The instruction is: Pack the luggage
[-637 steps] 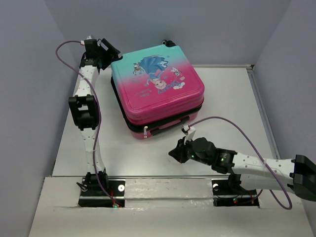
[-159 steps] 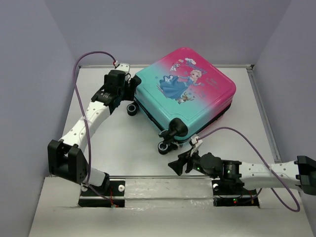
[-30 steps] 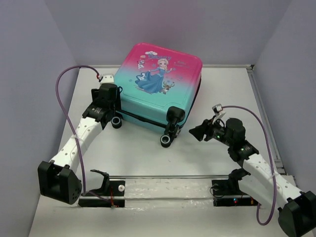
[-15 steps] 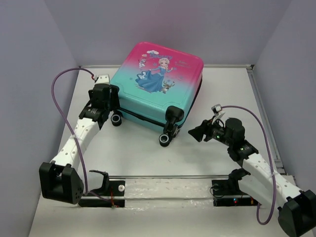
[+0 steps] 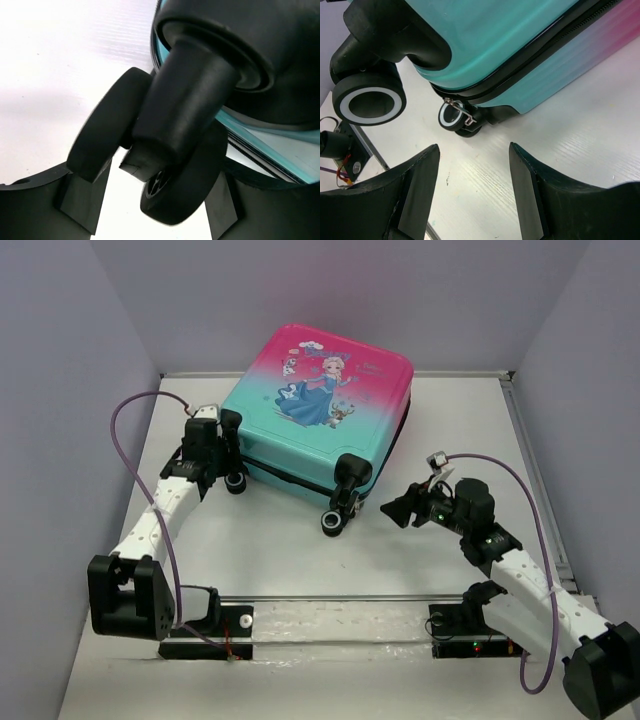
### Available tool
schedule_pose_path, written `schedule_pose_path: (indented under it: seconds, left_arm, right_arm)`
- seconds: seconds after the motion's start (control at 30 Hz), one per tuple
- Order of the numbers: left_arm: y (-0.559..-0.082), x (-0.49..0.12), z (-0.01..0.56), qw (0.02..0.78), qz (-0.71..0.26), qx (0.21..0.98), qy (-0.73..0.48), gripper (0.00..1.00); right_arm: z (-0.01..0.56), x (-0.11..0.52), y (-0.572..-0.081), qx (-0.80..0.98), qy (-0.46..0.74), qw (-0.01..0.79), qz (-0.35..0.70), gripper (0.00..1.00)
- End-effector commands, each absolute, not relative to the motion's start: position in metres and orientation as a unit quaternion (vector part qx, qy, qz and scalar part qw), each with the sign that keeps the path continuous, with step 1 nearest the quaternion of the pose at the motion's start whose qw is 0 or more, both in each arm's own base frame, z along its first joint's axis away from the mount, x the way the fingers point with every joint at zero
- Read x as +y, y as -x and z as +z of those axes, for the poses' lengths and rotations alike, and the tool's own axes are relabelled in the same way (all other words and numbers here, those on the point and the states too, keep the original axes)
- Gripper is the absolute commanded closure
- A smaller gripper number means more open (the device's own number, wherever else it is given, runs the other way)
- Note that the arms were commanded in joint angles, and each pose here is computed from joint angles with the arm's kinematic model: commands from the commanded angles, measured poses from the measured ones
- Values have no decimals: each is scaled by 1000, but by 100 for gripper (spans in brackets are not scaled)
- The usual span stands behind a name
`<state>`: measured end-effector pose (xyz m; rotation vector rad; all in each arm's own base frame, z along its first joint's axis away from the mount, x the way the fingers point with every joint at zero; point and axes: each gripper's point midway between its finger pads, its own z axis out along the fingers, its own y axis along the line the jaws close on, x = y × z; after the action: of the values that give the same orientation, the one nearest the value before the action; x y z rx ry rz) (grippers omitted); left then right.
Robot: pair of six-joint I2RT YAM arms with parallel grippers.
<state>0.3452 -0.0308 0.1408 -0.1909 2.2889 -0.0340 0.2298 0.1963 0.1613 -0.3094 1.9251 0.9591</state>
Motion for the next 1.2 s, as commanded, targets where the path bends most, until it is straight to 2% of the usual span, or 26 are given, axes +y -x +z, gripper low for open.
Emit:
schedule_pose_path:
  seconds: [0.0,0.1,0.2,0.6,0.83,0.9,1.07,1.17]
  left_arm:
    - [-364,-14,182,473,19,875,103,20]
    - [-361,-12,191,491,19,865,105,4]
    - [-360,-15,204,502,10,859,98,2]
    - [-374,-18,222,499,10,862,87,15]
    - [-374,-27,215,499,-14,863,73,36]
    - [-373,-29,212,496,-19,865,70,38]
    - [-368,-35,196,478,-32,876,65,32]
    - [-365,-35,190,473,-33,878,63,37]
  right_arm:
    - [177,204,-229,763,143,481,407,36]
    - [176,204,-229,763,143,481,407,36]
    - [175,205,-229,763,145,479,409,36]
    - [177,209,-226,758,152,477,417,36]
    - [178,210,-222,756,156,477,420,35]
    - [177,211,-222,757,156,475,421,32]
    - [176,214,-220,758,161,468,424,28]
    - [176,218,-218,759,167,459,431,25]
